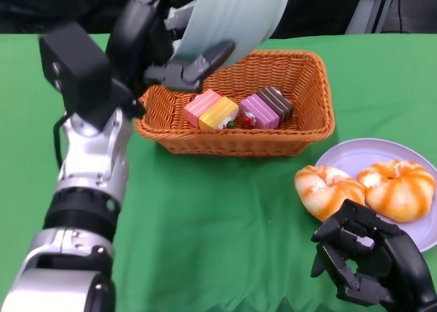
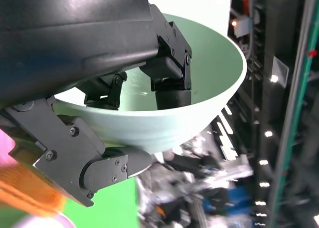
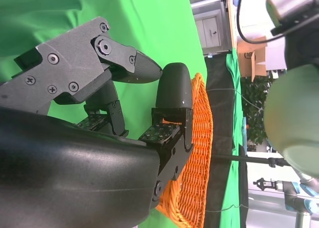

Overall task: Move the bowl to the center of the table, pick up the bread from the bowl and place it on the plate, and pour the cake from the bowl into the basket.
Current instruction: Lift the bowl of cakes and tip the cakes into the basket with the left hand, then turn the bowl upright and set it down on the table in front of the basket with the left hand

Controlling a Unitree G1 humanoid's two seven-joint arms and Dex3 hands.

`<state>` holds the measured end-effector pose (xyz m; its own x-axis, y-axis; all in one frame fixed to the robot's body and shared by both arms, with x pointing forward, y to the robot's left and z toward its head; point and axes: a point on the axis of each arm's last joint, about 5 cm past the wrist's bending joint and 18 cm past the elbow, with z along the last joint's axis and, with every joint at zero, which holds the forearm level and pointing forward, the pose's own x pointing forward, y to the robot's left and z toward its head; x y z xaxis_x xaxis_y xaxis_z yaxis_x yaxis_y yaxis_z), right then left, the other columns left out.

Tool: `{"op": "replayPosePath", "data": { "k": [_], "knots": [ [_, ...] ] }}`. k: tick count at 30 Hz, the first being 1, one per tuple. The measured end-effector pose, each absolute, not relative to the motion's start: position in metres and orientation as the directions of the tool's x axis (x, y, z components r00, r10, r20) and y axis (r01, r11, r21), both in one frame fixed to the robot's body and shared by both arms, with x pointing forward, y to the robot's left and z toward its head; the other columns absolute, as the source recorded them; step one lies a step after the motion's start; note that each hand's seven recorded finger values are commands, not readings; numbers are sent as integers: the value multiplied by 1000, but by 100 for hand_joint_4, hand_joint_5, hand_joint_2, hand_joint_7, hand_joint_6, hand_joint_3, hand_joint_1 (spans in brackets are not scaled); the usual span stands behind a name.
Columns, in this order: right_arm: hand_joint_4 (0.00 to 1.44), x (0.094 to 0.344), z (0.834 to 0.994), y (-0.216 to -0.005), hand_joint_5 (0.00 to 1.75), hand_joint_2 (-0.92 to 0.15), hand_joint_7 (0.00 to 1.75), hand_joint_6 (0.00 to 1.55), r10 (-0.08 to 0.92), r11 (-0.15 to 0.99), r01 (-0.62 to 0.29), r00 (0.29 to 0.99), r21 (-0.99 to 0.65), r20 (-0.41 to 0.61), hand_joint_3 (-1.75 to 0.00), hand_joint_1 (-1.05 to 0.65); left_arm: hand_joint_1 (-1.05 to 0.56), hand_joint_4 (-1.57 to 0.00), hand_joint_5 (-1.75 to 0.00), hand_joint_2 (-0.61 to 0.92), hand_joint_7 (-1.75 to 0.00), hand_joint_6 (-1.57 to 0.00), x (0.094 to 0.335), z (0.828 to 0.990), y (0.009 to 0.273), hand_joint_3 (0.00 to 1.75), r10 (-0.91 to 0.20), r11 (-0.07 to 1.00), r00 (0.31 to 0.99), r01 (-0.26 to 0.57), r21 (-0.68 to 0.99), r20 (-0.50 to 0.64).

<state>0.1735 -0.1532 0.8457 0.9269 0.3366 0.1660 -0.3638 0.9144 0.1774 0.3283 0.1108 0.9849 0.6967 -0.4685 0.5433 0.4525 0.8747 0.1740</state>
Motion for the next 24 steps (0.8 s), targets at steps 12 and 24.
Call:
{"op": "replayPosePath", "data": {
  "k": [12,24],
  "knots": [
    [68,174,848,-153,162,-63,132,62,336,915,-363,927,175,165,-86,-12,2,-68,-174,50,-149,-75,314,972,137,124,-509,845,585,203,494,631],
    [70,179,851,-153,160,-63,127,65,326,920,-355,929,166,176,-81,-15,9,-76,-171,40,-144,-81,277,919,169,127,-557,788,629,193,585,542]
  ]
}}
